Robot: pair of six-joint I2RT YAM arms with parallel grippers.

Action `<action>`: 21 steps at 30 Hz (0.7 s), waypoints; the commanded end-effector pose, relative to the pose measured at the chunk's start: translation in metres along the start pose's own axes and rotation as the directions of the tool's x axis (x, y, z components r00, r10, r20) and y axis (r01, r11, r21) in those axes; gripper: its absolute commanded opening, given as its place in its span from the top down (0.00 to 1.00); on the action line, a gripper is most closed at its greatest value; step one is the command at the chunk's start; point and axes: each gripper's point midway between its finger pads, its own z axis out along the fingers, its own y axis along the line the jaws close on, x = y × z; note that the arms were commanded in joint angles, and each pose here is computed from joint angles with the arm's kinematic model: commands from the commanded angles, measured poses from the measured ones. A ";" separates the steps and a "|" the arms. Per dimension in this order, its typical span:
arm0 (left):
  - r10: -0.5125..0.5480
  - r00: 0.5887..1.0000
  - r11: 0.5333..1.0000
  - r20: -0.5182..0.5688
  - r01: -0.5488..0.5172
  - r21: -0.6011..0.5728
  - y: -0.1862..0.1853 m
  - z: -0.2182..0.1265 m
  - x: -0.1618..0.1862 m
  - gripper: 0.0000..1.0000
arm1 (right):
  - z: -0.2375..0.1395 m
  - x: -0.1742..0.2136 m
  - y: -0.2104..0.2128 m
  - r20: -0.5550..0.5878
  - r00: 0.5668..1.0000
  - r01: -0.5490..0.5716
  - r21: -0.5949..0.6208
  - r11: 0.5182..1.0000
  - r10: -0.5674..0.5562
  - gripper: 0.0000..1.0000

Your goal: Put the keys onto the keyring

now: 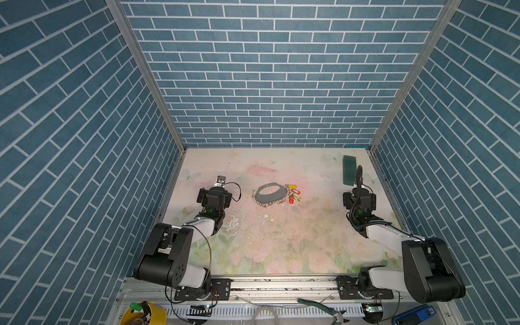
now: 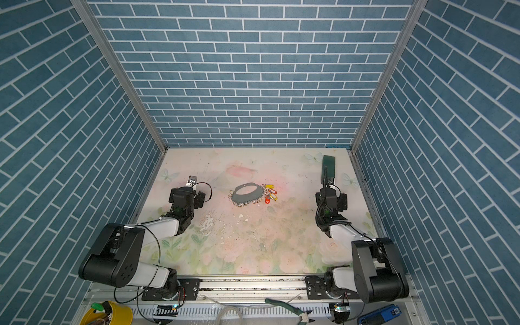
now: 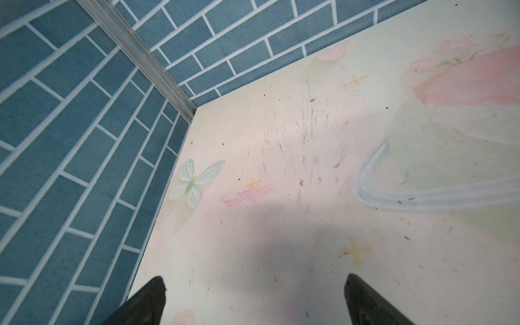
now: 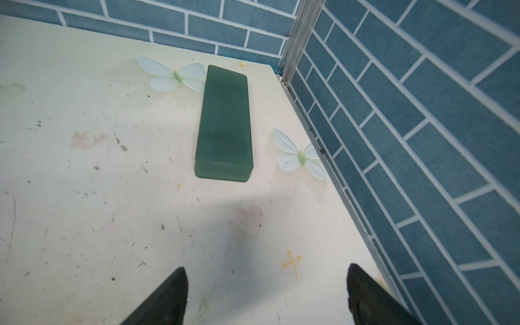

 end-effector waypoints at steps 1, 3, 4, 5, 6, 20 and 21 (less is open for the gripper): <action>-0.058 0.997 0.998 0.041 0.058 0.006 0.007 -0.001 -0.010 0.00 | 0.003 -0.009 0.011 0.074 0.997 -0.021 -0.071 0.997 0.026 0.15; -0.068 0.996 0.998 0.053 0.068 0.009 0.008 -0.004 -0.009 0.00 | 0.003 -0.013 0.012 0.112 0.993 -0.027 -0.077 0.997 0.035 0.15; -0.071 0.996 0.997 0.060 0.071 0.014 0.007 -0.005 -0.010 0.00 | 0.003 -0.014 0.012 0.124 0.992 -0.023 -0.081 0.996 0.033 0.15; -0.072 0.995 0.997 0.066 0.071 0.020 0.007 -0.006 -0.010 0.00 | 0.003 -0.016 0.015 0.135 0.990 -0.016 -0.095 0.995 0.029 0.14; -0.069 0.995 0.997 0.067 0.068 0.024 0.006 -0.006 -0.011 0.00 | 0.003 -0.016 0.018 0.137 0.990 -0.009 -0.111 0.994 0.025 0.14; -0.259 0.959 0.960 0.111 0.244 0.136 0.006 0.014 0.005 0.00 | 0.032 -0.001 0.011 0.090 0.978 -0.163 -0.220 0.962 0.186 0.12; -0.264 0.958 0.960 0.109 0.250 0.125 0.007 0.014 0.005 0.01 | 0.037 0.000 0.010 0.108 0.975 -0.169 -0.219 0.961 0.196 0.11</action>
